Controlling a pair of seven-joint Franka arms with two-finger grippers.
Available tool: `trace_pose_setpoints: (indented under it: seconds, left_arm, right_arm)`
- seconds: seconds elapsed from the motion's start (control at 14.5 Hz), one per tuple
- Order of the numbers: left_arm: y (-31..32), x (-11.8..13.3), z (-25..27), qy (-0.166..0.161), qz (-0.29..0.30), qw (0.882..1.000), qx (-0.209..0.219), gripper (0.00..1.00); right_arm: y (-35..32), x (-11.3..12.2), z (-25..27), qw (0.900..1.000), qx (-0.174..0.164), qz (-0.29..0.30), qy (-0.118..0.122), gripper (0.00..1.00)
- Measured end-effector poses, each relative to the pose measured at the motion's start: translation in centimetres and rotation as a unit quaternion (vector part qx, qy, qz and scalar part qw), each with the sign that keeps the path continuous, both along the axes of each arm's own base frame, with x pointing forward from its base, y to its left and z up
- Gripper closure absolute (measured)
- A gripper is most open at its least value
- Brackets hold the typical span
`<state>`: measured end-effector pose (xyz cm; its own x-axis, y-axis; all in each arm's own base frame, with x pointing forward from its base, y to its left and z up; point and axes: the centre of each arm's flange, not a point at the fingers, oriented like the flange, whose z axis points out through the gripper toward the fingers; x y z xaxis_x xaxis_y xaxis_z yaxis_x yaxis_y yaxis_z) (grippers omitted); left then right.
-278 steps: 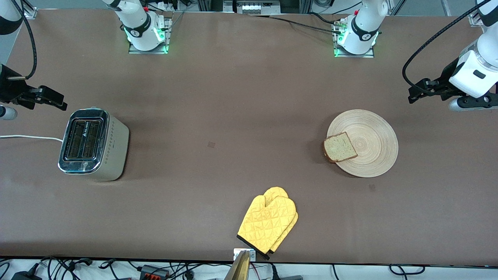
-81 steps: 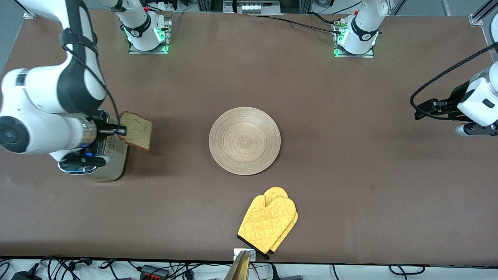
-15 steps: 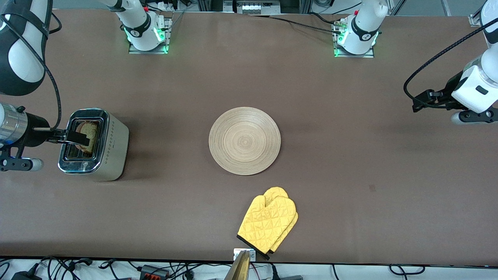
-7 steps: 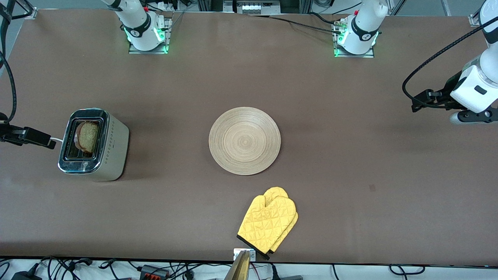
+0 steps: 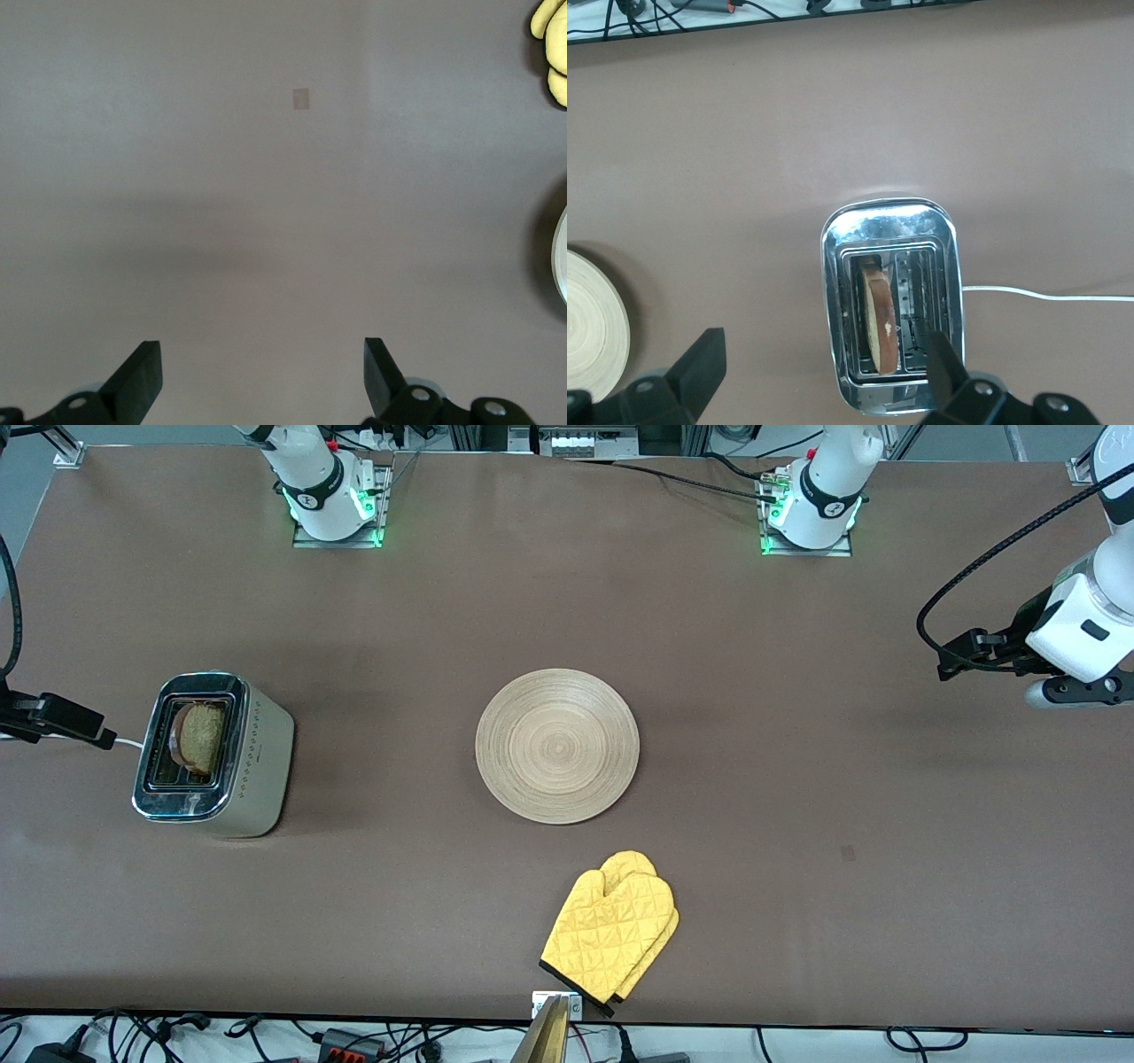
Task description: Move plate and put bread in toaster
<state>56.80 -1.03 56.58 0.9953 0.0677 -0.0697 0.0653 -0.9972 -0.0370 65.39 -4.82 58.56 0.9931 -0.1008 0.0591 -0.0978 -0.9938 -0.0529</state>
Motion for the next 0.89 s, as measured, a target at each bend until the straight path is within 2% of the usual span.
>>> trace_pose_setpoints:
  seconds: [0.34,0.89]
  left_arm:
    - [0.0,0.0,0.0,0.000,0.000,1.000,0.000,0.00]
    - [0.0,0.0,0.0,0.000,0.000,1.000,0.000,0.00]
  right_arm:
    - [-0.3,-1.0,0.0,1.000,-0.006,0.001,0.007,0.00]
    - [0.4,-6.5,-0.9,0.999,-0.013,0.014,0.034,0.00]
